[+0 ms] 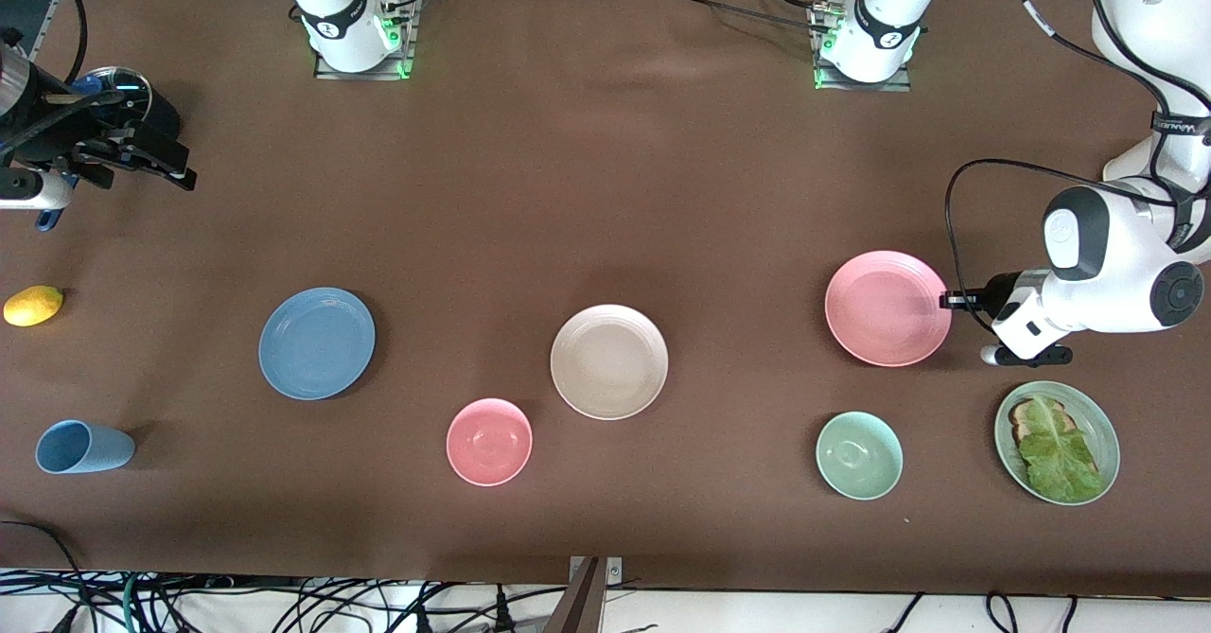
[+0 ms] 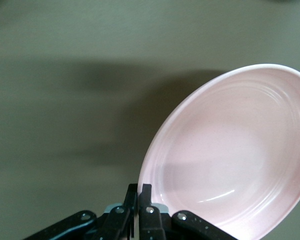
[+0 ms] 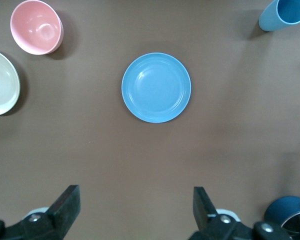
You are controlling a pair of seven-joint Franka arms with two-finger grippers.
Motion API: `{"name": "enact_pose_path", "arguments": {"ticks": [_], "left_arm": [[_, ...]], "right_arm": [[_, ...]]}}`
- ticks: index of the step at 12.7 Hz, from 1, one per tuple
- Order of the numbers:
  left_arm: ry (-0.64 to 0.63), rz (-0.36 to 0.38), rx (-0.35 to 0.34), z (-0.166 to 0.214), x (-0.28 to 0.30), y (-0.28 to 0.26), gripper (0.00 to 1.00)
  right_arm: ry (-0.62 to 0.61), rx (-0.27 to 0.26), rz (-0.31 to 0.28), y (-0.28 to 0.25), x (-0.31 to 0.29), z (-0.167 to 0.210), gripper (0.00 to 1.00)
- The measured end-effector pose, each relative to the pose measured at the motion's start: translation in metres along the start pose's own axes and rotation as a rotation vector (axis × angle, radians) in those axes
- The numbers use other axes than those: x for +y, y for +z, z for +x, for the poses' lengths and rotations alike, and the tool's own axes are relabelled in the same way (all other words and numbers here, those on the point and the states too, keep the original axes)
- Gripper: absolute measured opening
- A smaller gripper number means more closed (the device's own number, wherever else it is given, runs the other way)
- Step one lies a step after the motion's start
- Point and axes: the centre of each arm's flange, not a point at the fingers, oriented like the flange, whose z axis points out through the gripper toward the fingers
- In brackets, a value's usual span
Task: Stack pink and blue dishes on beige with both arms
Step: 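Close the left gripper on the pink plate rim and lift it, then set the pink plate on the beige plate while the right gripper reaches out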
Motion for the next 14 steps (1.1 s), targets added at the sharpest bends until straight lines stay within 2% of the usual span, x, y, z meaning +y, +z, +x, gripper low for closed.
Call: {"name": "enact_pose_path", "arguments": {"ticks": [3, 7, 10, 13, 14], "left_arm": [[-0.058, -0.054, 0.02, 0.005, 0.069, -0.016, 0.05], [-0.124, -0.071, 0.04, 0.0, 0.187, -0.026, 0.05], [-0.132, -0.059, 0.021, -0.007, 0.278, 0.0, 0.05], [-0.122, -0.055, 0.003, -0.005, 0.328, 0.031, 0.05], [-0.127, -0.057, 0.016, -0.002, 0.34, 0.041, 0.05]], "right_arm": [[0.002, -0.034, -0.006, 0.02, -0.001, 0.011, 1.0], [-0.042, -0.035, -0.01, 0.023, 0.0, 0.013, 1.0], [-0.07, -0.053, -0.015, 0.033, 0.0, 0.018, 1.0], [-0.114, -0.061, -0.04, 0.04, 0.003, 0.022, 1.0], [-0.131, -0.065, -0.048, 0.044, 0.003, 0.025, 1.0]]}}
